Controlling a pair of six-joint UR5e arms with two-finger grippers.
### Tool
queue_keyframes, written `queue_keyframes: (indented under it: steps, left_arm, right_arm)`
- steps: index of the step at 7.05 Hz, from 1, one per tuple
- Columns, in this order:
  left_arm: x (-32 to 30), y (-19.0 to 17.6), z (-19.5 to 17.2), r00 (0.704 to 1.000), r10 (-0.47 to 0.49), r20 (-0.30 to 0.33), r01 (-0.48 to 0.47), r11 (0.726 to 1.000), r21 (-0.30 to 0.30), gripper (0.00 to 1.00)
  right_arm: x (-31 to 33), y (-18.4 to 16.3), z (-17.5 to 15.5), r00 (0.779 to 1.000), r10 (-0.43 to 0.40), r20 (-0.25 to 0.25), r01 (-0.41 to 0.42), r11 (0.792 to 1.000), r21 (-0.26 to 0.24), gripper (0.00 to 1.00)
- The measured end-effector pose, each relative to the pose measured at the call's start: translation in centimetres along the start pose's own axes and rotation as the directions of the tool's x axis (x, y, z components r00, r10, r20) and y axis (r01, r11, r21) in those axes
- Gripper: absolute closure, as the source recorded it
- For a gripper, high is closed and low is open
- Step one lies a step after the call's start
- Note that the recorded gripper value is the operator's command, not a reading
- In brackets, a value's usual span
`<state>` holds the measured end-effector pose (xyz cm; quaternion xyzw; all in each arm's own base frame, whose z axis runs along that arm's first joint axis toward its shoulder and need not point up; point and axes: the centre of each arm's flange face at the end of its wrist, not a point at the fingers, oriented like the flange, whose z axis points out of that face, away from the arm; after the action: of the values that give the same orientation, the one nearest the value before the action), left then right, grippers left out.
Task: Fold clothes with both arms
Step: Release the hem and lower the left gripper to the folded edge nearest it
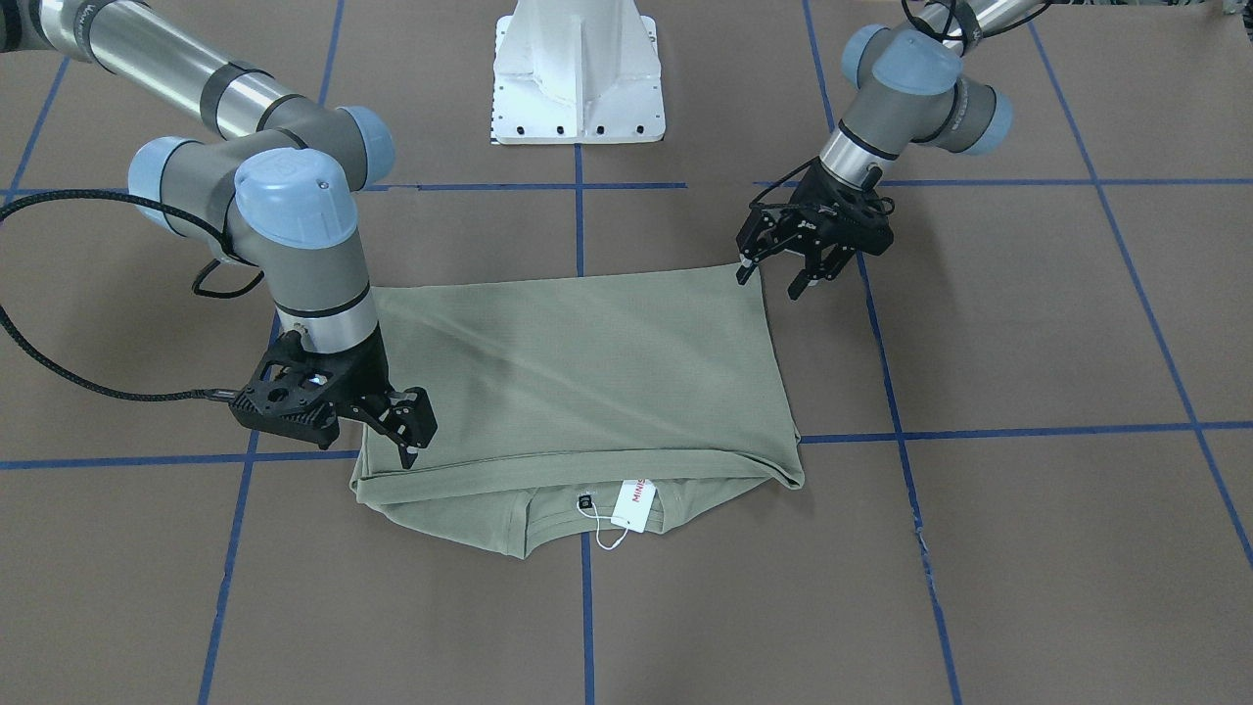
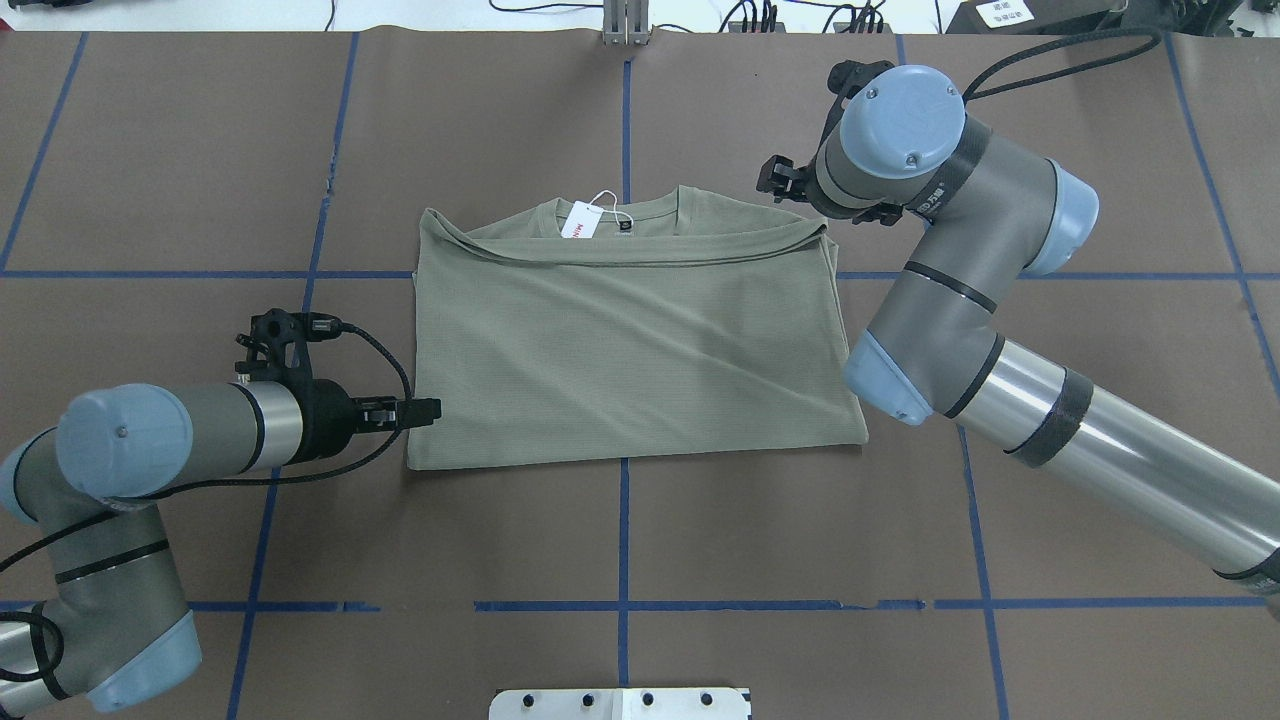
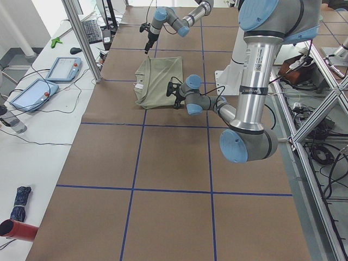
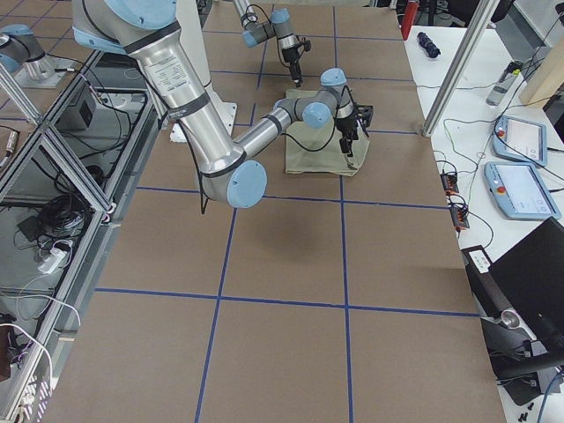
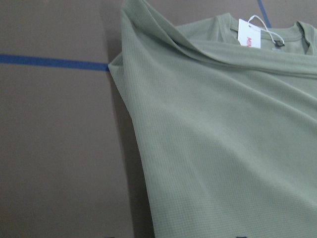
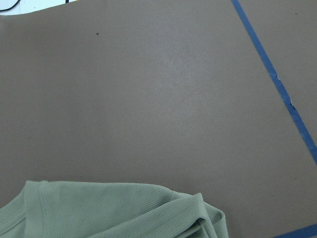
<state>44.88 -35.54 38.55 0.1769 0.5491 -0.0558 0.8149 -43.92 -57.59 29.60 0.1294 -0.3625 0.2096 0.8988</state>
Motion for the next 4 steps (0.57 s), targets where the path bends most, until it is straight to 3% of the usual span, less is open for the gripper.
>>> queue_keyframes:
  steps: [1,3,4]
  left_arm:
    - [0.4,1.4,0.5,1.0,-0.009,-0.001,0.009,1.0,-0.011,0.37]
    - [0.5,2.8,1.1,1.0,-0.011,0.004,0.012,1.0,-0.028,0.82]
    - [0.5,3.2,1.3,1.0,-0.01,0.006,0.01,0.999,-0.034,1.0]
  right_arm:
    - [0.0,0.0,0.0,1.0,0.0,0.0,0.0,1.0,0.0,0.0]
    - [0.0,0.0,0.0,1.0,0.001,-0.001,-0.001,1.0,0.001,0.0]
    - [0.1,0.0,0.1,1.0,0.001,-0.002,-0.001,1.0,0.002,0.0]
